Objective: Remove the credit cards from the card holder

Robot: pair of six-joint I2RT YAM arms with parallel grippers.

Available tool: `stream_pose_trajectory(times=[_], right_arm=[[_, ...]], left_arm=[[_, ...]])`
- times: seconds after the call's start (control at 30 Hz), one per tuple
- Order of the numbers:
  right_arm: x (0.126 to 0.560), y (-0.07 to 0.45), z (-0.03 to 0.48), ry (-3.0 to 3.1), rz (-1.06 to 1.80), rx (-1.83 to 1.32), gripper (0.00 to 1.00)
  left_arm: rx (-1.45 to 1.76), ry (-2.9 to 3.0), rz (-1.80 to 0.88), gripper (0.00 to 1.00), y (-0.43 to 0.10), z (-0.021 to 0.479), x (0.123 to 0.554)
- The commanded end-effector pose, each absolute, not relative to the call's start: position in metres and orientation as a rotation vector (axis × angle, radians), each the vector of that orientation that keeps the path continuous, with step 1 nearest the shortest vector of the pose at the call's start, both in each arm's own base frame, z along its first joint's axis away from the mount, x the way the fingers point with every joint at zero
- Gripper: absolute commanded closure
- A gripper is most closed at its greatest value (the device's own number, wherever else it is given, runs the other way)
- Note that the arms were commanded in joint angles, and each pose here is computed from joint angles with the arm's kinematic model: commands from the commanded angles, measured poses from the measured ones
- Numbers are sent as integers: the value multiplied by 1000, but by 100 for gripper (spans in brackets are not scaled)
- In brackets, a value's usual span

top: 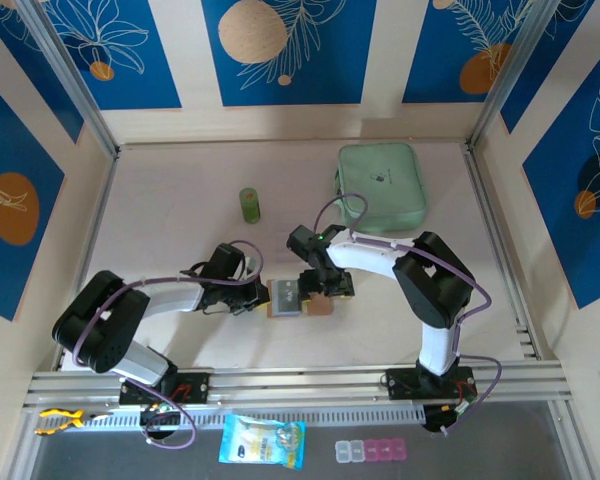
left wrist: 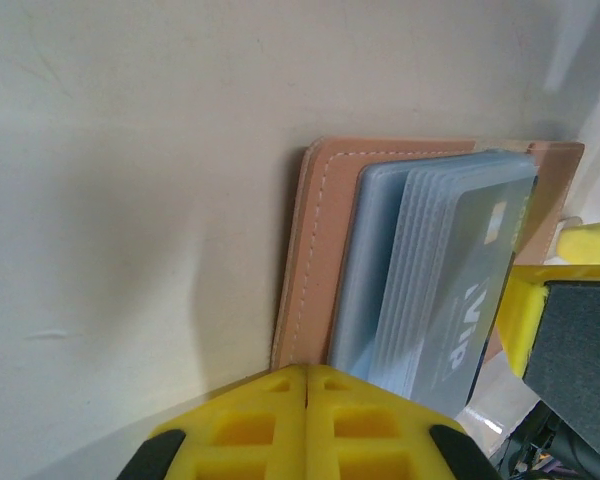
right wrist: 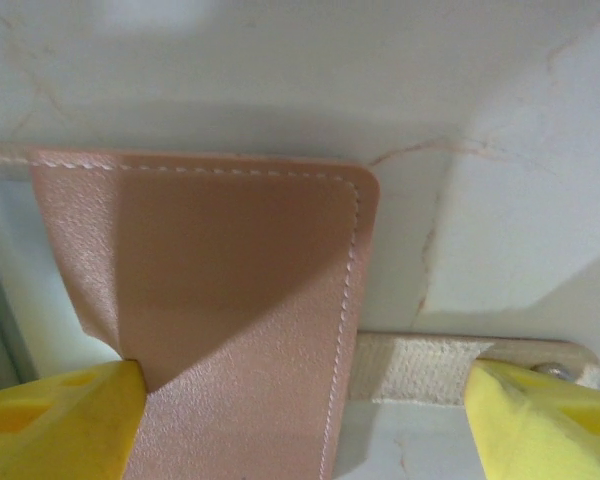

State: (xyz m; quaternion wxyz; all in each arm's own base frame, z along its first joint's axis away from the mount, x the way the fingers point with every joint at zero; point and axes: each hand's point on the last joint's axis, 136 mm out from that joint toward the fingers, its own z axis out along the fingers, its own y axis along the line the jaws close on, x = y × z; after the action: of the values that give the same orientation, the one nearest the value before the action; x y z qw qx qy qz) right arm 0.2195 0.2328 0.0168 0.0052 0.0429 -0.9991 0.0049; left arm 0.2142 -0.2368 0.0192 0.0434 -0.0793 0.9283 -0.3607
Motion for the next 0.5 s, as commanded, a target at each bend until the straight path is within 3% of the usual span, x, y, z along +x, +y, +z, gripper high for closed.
stream_pose_trajectory(times=[0.0, 0.47], right_arm=[[206, 226, -4, -3061, 31, 131, 16], [198, 238, -10, -3037, -32, 189, 22]], left_arm=[[-271, 2928, -1047, 100, -230, 6, 197], [-276, 2913, -1034, 100, -228, 15, 194]])
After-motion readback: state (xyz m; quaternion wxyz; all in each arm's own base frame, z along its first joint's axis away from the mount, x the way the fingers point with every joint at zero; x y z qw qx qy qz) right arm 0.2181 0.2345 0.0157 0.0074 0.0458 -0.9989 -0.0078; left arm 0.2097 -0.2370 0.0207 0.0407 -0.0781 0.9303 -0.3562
